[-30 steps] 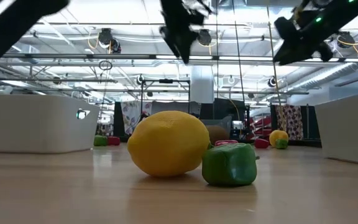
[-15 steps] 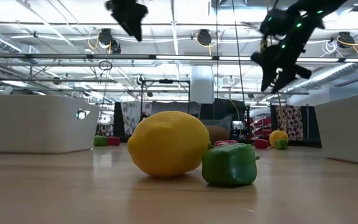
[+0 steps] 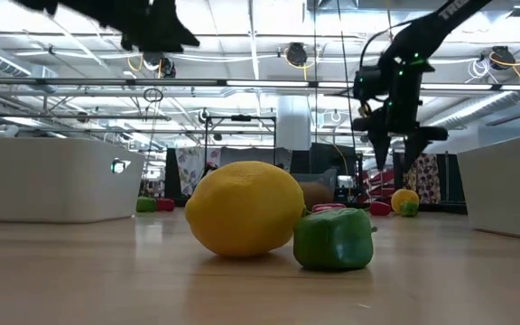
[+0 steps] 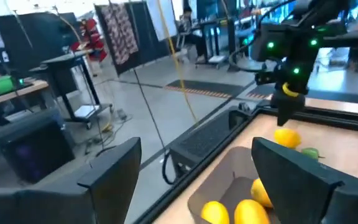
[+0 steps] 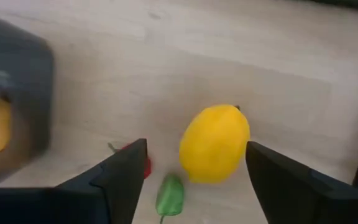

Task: Sort produce into baskets
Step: Put the yellow lemon into the black bin

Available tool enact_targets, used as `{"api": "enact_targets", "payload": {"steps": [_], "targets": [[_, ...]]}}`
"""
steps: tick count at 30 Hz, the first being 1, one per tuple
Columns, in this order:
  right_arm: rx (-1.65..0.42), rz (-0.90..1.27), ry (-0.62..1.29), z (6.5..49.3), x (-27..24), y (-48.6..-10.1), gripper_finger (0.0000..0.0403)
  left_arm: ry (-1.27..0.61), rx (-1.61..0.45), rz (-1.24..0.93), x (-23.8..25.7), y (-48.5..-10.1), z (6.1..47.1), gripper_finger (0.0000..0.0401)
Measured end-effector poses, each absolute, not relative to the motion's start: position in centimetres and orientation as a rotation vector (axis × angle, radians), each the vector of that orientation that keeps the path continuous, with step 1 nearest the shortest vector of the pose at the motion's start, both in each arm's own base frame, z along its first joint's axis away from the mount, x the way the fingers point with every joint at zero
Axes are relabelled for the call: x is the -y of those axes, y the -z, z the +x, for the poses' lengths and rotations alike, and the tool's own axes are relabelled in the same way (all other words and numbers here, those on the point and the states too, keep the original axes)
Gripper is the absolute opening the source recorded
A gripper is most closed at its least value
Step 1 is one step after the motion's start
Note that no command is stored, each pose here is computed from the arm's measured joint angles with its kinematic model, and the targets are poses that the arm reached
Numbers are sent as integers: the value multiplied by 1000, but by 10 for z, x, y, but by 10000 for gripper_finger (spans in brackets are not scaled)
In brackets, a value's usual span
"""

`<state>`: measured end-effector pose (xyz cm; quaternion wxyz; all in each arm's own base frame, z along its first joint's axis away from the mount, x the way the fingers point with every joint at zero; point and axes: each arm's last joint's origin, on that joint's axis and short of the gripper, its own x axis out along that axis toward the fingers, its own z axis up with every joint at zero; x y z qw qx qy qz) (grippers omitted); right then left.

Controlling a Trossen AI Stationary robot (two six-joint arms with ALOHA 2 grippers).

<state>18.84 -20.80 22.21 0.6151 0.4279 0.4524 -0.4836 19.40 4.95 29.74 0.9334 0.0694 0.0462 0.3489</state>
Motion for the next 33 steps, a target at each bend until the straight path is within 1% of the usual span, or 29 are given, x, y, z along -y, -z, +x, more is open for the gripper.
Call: {"api": "enact_targets", "payload": {"steps": [2, 4, 8, 14, 22, 28, 31, 33], "targets": [[-1054, 1012, 1135, 187, 210, -218, 272, -729, -32, 133, -51, -288, 194, 310], [-1050, 1034, 1153, 187, 211, -216, 277, -746, 15, 165, -53, -286, 195, 310], [-1051, 1083, 1197, 188, 212, -211, 283, -722, 14, 177, -54, -286, 195, 310], [-1085, 1142, 1270, 194, 216, -192, 290, -697, -6, 197, -53, -284, 196, 310], [-1187, 1161, 1296, 200, 222, -163, 290, -697, -14, 198, -53, -284, 196, 310], [-1235, 1154, 1284, 202, 225, -149, 290, -696, -16, 198, -53, -284, 196, 310], [-1246, 1152, 1277, 202, 226, -148, 281, -696, -19, 198, -53, -283, 196, 310], [-1247, 1153, 1273, 202, 226, -147, 268, -696, -15, 187, -53, -283, 196, 310]]}}
